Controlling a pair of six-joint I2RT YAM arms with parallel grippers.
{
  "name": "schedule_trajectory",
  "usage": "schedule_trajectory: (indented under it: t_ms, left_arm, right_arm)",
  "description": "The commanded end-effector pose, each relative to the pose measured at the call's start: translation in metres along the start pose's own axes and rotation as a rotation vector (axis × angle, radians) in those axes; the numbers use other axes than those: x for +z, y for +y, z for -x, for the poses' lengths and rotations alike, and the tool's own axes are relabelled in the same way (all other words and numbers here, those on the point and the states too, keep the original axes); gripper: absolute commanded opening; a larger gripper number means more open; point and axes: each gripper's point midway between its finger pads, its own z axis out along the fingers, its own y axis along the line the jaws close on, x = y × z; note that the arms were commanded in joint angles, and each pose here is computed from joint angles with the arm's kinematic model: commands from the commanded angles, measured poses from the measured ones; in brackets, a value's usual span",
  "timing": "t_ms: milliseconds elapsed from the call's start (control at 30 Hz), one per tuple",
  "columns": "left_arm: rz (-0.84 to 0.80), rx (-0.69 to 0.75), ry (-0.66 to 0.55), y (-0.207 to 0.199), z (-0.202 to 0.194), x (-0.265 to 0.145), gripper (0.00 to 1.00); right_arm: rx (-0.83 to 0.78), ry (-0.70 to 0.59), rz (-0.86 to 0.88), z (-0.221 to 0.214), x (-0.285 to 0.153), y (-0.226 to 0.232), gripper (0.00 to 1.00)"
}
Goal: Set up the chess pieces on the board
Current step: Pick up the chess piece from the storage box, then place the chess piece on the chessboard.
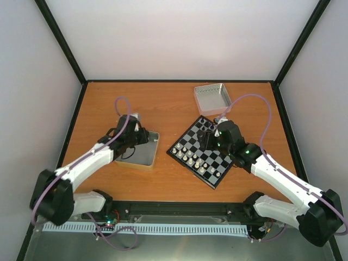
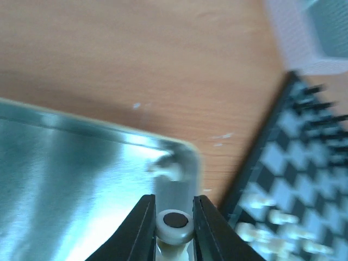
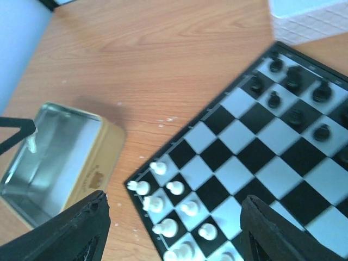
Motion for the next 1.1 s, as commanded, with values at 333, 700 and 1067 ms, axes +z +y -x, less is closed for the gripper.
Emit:
schedule_trajectory:
  t_ms: [333, 700, 1067]
  left_arm:
    - [-0.663, -0.169, -0.356, -0.107, 0.082, -0.162, 0.16]
    - [-0.895, -0.558, -0.254, -0.124, 0.092, -0.19, 0.18]
    - [-0.944, -0.721, -0.146, -0.127, 0.087, -0.178, 0.19]
  right_arm:
    - [-0.166, -0.258, 0.394, 0.045, -0.026, 0.125, 0.66]
    - [-0.138, -0.305, 0.707, 0.073, -0.056, 0.216, 0.66]
    - [-0.174, -0.256, 0.733, 0.07, -0.042, 0.254, 0.53]
